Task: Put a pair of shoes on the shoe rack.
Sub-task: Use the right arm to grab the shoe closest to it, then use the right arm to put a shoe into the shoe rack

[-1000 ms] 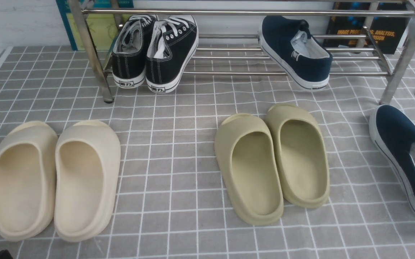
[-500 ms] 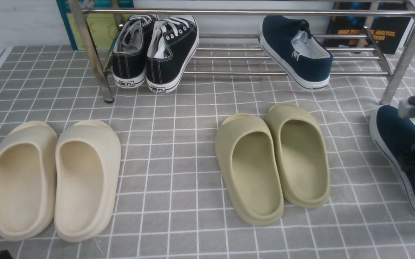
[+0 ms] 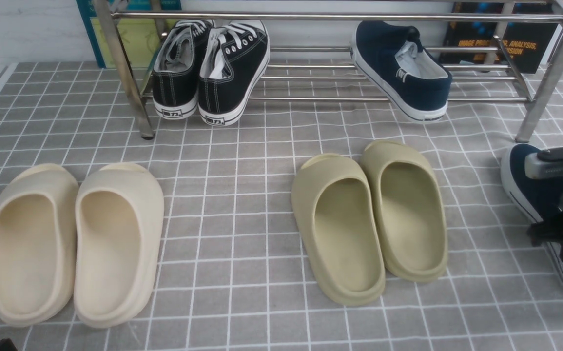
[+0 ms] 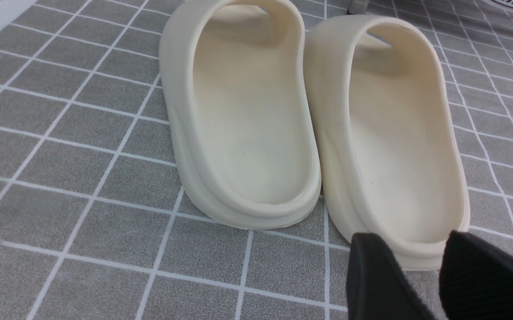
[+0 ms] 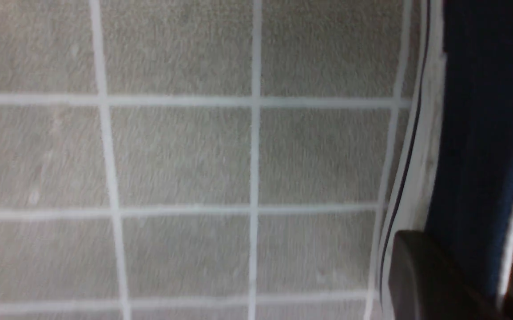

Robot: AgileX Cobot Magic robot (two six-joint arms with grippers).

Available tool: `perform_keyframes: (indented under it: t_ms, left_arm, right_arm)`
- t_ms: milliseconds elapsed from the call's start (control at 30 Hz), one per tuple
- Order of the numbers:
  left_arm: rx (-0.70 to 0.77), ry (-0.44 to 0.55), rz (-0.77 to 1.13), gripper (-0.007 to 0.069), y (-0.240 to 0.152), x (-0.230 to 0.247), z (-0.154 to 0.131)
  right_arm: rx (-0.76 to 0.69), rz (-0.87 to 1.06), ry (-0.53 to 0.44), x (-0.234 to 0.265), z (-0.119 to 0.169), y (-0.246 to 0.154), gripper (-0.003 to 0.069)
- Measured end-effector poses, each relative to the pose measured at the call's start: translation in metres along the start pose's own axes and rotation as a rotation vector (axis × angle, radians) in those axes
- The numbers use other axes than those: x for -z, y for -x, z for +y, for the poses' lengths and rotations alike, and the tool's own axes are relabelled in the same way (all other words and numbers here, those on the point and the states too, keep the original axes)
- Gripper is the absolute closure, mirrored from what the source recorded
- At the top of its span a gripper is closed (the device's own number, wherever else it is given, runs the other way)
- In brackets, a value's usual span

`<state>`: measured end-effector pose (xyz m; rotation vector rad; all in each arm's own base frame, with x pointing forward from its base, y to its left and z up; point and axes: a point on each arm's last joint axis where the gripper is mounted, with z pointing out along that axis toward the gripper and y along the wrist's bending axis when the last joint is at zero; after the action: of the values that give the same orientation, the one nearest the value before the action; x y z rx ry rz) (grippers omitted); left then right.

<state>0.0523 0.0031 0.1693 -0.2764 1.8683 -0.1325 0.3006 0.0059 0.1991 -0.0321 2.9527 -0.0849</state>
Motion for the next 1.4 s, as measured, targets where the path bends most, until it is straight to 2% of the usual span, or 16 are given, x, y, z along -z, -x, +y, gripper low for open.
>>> perform_keyframes:
  t_ms: [133,233,467,633,933,1233,1400]
  left_arm:
    - [0.000,0.000,0.000,0.0388,0.000,0.000,0.000]
    - [0.000,0.000,0.000,0.0388,0.000,0.000,0.000]
    - [0.000,0.000,0.000,0.0388,0.000,0.000,0.000]
    - [0.000,0.000,0.000,0.0388,0.000,0.000,0.000]
    - [0.000,0.000,0.000,0.0388,0.000,0.000,0.000]
    - [0.000,0.000,0.000,0.0388,0.000,0.000,0.000]
    - [0.000,0.000,0.000,0.0388,0.000,0.000,0.000]
  right_arm:
    - [0.047,-0.051,0.011,0.028,0.014,-0.007,0.0630]
    - [0.104,-0.162,0.037,0.065,0.032,-0.010,0.0630]
    - [0.123,-0.312,0.056,0.101,0.039,0.013,0.0630]
    - [0.150,-0.342,0.006,0.103,0.039,0.040,0.0630]
    - [0.179,-0.202,-0.067,0.076,0.041,0.069,0.0630]
    - [0.169,-0.169,-0.024,0.066,0.047,0.076,0.0630]
    - [0.158,-0.189,0.001,0.088,0.045,0.066,0.0630]
